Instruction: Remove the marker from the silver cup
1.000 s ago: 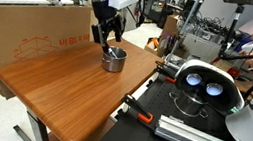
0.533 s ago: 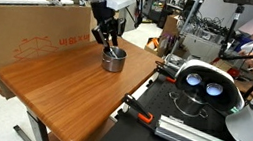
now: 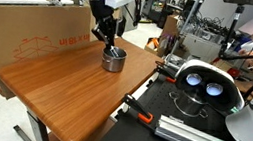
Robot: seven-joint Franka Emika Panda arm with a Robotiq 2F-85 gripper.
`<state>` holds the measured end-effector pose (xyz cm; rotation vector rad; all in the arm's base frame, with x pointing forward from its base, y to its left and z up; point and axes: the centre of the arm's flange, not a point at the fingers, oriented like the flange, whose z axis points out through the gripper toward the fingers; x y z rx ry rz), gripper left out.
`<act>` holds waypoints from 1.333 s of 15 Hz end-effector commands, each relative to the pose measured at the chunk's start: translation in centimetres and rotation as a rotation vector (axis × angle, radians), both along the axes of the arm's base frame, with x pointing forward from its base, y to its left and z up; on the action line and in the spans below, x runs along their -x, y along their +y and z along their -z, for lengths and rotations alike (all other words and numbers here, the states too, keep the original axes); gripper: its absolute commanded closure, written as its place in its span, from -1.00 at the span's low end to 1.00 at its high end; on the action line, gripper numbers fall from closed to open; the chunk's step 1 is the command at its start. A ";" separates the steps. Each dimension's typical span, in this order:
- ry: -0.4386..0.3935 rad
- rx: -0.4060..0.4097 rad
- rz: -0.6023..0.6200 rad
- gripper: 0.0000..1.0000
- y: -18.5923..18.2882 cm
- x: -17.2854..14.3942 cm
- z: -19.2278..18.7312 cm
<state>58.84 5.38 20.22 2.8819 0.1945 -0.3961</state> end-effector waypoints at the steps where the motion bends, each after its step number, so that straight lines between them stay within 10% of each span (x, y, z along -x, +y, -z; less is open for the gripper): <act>1: 0.021 0.014 -0.014 0.89 -0.3 -0.5 0.0; 12: -0.054 -0.087 0.083 0.89 -3.8 -0.4 -10.2; 20: 0.066 -0.128 0.220 0.89 -10.9 -1.9 -13.5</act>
